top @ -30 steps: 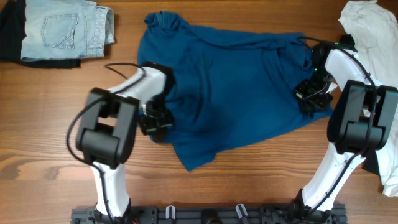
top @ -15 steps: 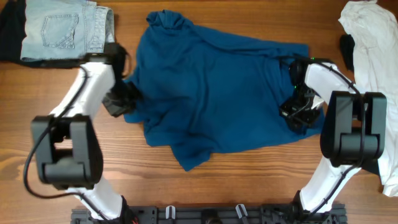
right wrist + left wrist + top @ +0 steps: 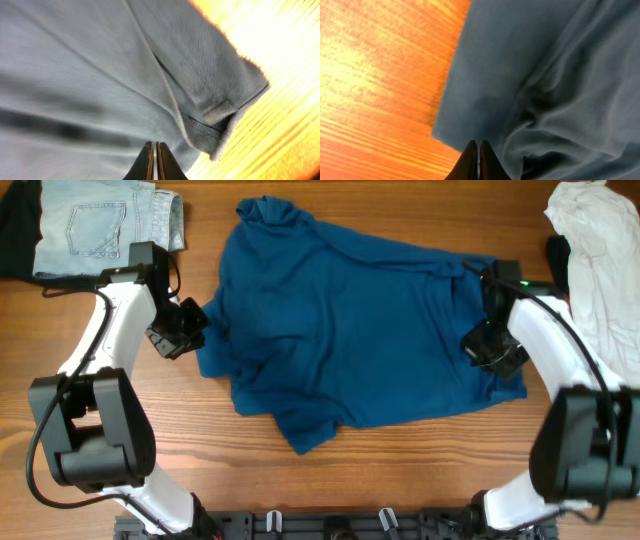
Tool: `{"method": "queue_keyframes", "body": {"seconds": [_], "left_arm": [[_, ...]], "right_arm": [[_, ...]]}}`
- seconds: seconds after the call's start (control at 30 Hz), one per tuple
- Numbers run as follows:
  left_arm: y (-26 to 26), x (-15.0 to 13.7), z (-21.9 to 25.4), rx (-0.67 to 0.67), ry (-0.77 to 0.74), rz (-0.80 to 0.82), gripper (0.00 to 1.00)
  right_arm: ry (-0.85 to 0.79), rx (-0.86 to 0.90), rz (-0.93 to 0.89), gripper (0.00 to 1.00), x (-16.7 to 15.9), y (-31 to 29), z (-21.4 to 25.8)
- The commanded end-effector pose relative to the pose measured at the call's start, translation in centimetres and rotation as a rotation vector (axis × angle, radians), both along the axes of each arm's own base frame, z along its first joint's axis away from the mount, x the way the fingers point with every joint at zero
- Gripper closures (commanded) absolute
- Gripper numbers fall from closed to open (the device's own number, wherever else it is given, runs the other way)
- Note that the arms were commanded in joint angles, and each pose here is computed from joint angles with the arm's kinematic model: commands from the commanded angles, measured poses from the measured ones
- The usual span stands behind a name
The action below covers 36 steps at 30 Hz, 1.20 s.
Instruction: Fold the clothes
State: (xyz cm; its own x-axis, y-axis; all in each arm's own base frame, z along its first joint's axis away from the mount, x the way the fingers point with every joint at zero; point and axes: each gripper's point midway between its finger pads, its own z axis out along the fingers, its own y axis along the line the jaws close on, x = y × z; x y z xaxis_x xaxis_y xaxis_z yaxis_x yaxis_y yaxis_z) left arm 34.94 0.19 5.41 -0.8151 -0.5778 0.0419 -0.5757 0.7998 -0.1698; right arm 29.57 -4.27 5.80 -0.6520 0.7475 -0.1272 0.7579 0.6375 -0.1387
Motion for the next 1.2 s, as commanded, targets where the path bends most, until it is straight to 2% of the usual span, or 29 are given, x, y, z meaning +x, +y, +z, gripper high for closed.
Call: {"method": "queue_keyframes", "body": {"seconds": [0.0,0.47,0.77,1.17], "left_arm": [[-1.0,0.6,0.1,-0.017,-0.036,-0.048,0.96],[-1.4,0.2,-4.1,-0.049,0.063,-0.060,0.96],[-1.1,1.2,-5.0,-0.037,0.038,-0.061,0.96],[-0.7,0.9,-7.6,-0.018,0.089,-0.052,0.96]], "right_arm": [[-0.077,-0.004,0.083,0.95,1.3,0.1,1.6],[-0.137,0.032,0.146,0.94,2.9,0.8,1.7],[-0.159,0.039,0.156,0.93,3.5,1.0,1.8],[-0.168,0.038,0.160,0.91,3.7,0.9,1.8]]}}
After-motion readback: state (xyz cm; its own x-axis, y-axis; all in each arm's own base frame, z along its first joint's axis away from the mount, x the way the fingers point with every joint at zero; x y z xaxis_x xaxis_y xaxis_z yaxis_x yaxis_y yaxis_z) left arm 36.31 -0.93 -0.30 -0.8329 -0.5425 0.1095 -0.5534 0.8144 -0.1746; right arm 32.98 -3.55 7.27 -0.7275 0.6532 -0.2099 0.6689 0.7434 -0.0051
